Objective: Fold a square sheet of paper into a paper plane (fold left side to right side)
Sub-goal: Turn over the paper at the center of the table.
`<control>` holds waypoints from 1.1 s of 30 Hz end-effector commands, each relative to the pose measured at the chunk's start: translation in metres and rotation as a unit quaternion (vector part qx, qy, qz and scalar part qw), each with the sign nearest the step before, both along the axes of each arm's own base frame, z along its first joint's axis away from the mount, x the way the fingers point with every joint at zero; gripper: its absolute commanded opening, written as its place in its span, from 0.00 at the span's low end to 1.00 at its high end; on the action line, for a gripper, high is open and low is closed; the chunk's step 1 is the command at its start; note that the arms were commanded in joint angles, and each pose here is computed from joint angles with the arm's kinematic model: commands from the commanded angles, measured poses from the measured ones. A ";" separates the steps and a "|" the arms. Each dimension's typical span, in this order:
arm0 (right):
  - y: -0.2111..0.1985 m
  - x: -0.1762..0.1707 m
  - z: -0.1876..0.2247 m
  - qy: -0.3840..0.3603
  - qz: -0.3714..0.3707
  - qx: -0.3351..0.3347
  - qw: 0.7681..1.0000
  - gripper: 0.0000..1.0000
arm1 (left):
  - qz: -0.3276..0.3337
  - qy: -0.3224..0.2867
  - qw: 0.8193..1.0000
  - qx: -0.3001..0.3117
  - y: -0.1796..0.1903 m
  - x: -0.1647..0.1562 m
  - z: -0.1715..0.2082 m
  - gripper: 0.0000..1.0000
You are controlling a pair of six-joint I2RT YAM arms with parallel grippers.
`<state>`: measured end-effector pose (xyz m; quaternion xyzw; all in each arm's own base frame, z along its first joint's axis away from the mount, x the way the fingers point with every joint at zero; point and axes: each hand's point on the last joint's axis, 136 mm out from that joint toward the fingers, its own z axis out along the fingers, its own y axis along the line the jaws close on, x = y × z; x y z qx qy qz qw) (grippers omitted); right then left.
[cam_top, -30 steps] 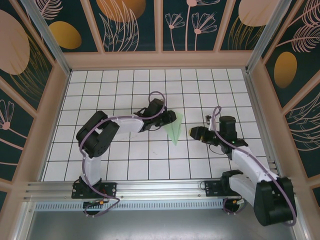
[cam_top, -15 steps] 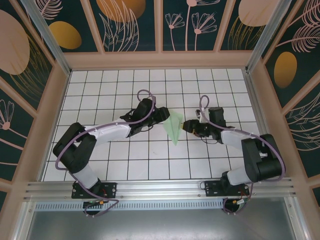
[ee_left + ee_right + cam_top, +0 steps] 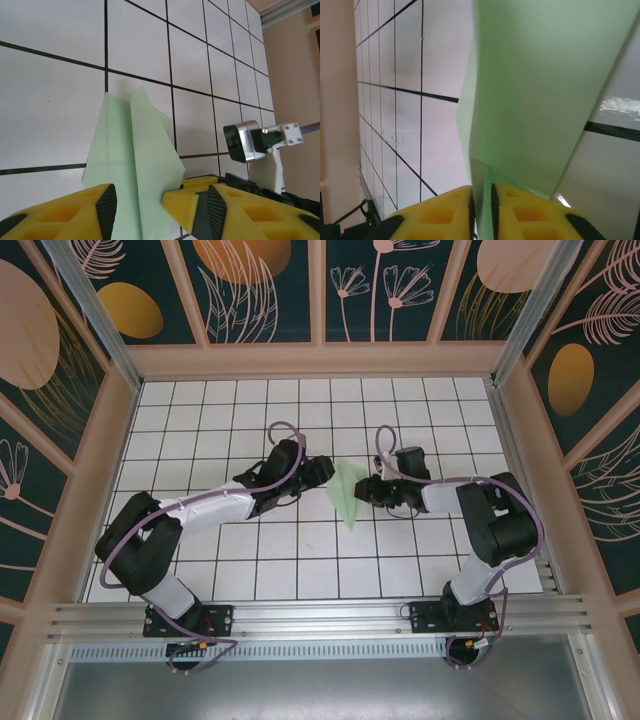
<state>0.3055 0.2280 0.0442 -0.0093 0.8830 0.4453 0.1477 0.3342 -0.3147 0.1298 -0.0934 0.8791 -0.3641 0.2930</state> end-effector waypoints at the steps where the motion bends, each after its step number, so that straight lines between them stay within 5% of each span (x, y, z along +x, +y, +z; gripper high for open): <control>1: 0.011 0.010 0.028 -0.055 0.028 0.033 0.998 0.06 | 0.001 -0.021 1.000 -0.001 0.006 -0.005 0.016 0.54; 11: 0.002 -0.023 0.154 -0.227 0.100 0.125 0.961 0.00 | 0.006 -0.131 0.989 -0.064 0.033 -0.026 0.113 0.67; 18: 0.005 -0.062 0.230 -0.309 0.156 0.169 0.923 0.00 | -0.074 -0.223 0.954 -0.185 0.023 -0.061 0.194 0.68; 28: 0.028 -0.093 0.279 -0.343 0.202 0.191 0.897 0.00 | -0.153 -0.230 0.928 -0.249 -0.006 -0.077 0.209 0.65; 33: 0.036 -0.096 0.282 -0.343 0.209 0.189 0.896 0.00 | -0.160 -0.233 0.925 -0.253 -0.007 -0.080 0.209 0.56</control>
